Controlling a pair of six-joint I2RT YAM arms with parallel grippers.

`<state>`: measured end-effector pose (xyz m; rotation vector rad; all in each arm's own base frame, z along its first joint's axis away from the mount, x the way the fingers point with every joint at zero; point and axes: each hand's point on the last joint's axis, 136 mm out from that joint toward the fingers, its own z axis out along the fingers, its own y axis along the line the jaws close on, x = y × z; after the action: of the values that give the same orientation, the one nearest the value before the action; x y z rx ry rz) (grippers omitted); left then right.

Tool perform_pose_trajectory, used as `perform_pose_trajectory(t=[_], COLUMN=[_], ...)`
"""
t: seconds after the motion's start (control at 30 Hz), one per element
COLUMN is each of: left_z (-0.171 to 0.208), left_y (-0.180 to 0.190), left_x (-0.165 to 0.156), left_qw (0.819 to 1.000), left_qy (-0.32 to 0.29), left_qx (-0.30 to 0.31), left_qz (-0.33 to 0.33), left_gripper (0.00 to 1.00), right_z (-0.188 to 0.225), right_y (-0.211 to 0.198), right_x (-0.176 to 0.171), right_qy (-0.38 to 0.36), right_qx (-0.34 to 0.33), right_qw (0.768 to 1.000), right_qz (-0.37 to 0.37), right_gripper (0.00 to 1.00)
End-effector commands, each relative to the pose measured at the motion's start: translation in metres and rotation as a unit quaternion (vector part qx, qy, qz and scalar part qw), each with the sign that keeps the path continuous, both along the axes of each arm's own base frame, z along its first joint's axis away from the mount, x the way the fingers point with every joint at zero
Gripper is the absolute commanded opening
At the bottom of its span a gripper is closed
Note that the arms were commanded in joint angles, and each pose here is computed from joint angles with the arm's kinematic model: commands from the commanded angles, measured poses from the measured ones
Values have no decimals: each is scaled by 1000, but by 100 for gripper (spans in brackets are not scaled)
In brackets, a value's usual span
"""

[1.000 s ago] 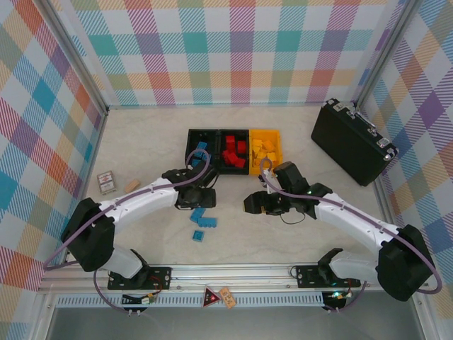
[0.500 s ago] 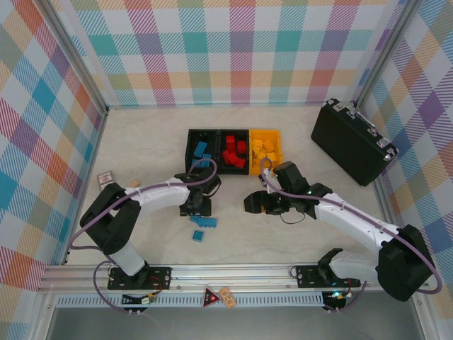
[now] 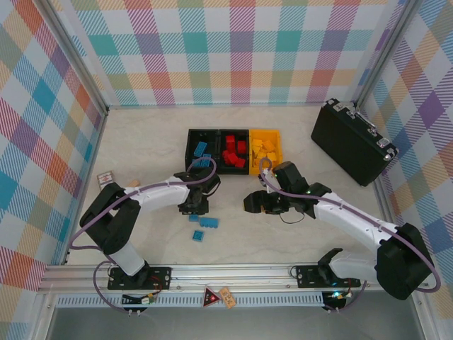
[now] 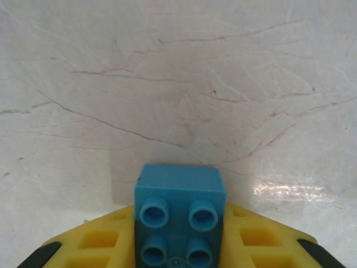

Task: Sort the legos into containers by color
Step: Pick up the lego from the middle-left of the table, then place the lego in the container.

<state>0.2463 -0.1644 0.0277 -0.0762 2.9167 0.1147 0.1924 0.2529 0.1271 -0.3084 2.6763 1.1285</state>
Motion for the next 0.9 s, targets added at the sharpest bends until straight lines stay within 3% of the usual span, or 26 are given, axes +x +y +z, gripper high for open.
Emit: perform_pose_trajectory(t=[0.0, 0.37, 0.87], left_z=[26, 72, 113], left_y=[7, -4, -14], left_x=[13, 58, 167], left_qw=[1000, 996, 989], left_qy=[-28, -76, -132], left_qx=[4, -35, -64], left_qz=[10, 15, 35], left_gripper=[20, 18, 17], right_z=[10, 25, 31], right_y=[7, 18, 25], right_x=[5, 19, 37], right_qy=[-15, -34, -48], right_qx=[12, 29, 27], right_qw=[1000, 999, 998], right_qz=[5, 6, -11], right_gripper=[64, 64, 64])
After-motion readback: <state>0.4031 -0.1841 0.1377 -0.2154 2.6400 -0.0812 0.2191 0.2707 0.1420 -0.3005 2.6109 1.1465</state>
